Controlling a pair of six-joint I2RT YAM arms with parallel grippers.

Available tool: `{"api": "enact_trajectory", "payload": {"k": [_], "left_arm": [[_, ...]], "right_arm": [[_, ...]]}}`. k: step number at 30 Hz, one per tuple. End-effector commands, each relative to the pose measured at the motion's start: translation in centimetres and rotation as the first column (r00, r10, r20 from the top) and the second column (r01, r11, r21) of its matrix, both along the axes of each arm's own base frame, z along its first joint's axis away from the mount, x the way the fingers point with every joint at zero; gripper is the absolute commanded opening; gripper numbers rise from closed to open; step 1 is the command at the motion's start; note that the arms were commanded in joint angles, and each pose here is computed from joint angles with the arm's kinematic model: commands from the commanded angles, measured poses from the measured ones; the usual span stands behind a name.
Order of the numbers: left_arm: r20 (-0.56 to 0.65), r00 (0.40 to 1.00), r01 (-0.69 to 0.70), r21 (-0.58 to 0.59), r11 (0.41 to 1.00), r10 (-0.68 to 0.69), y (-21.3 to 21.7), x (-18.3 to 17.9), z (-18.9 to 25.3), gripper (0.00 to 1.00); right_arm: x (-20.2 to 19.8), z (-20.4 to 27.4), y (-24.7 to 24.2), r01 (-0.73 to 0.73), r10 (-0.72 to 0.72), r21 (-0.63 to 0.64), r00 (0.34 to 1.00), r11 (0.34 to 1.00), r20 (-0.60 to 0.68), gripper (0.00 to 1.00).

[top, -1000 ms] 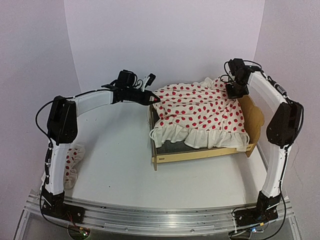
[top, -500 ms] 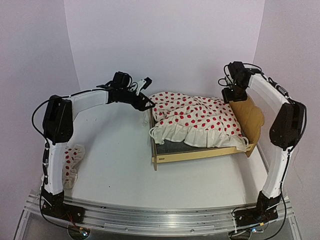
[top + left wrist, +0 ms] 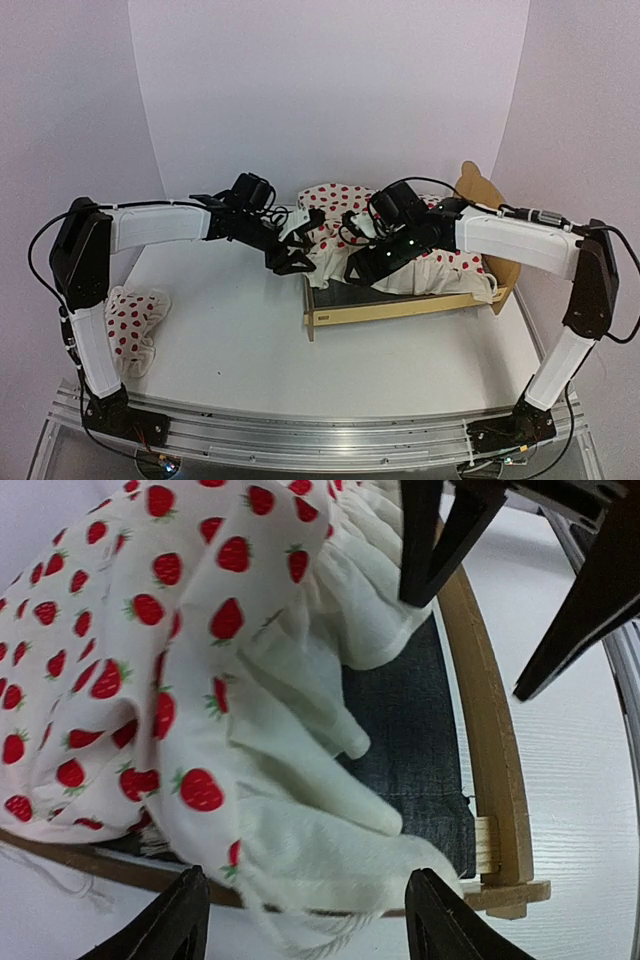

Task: Set up the pet bed

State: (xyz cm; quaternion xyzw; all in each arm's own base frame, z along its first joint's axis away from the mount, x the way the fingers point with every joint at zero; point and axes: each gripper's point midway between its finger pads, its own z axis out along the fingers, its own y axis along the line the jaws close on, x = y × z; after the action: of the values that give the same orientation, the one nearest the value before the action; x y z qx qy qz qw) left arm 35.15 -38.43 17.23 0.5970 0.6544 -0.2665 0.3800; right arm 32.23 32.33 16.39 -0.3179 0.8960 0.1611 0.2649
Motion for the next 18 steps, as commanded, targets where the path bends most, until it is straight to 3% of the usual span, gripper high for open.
{"api": "enact_trajectory", "payload": {"k": [1, 3, 5, 11, 18], "left_arm": [[0.093, 0.995, 0.015, 0.052, 0.999, -0.02, -1.2, 0.8, -1.4, 0.68], [0.089, 0.996, 0.001, 0.062, 0.998, -0.007, -1.5, 1.2, -2.1, 0.66], [0.092, 0.996, -0.025, 0.073, 0.997, 0.019, -1.5, 1.9, -2.3, 0.55], [0.084, 0.996, -0.016, 0.072, 0.997, 0.01, -1.3, 1.4, -1.1, 0.03], [-0.006, 1.0, 0.029, -0.019, 0.999, -0.029, -2.1, -0.2, 3.6, 0.0]], "right_arm": [[2.3, 1.1, 3.6, 0.042, -0.051, 0.218, 0.998, 0.975, 0.037, 0.63], [2.3, 0.1, 4.6, 0.038, -0.046, 0.238, 0.999, 0.97, 0.028, 0.63], [2.2, -0.7, 5.5, 0.033, -0.038, 0.251, 0.999, 0.967, 0.014, 0.63], [1.7, -3.2, 7.8, 0.018, -0.002, 0.293, 0.999, 0.956, -0.054, 0.62], [2.2, -4.1, 9.0, 0.032, -0.013, 0.317, 0.998, 0.948, -0.061, 0.58]]}}
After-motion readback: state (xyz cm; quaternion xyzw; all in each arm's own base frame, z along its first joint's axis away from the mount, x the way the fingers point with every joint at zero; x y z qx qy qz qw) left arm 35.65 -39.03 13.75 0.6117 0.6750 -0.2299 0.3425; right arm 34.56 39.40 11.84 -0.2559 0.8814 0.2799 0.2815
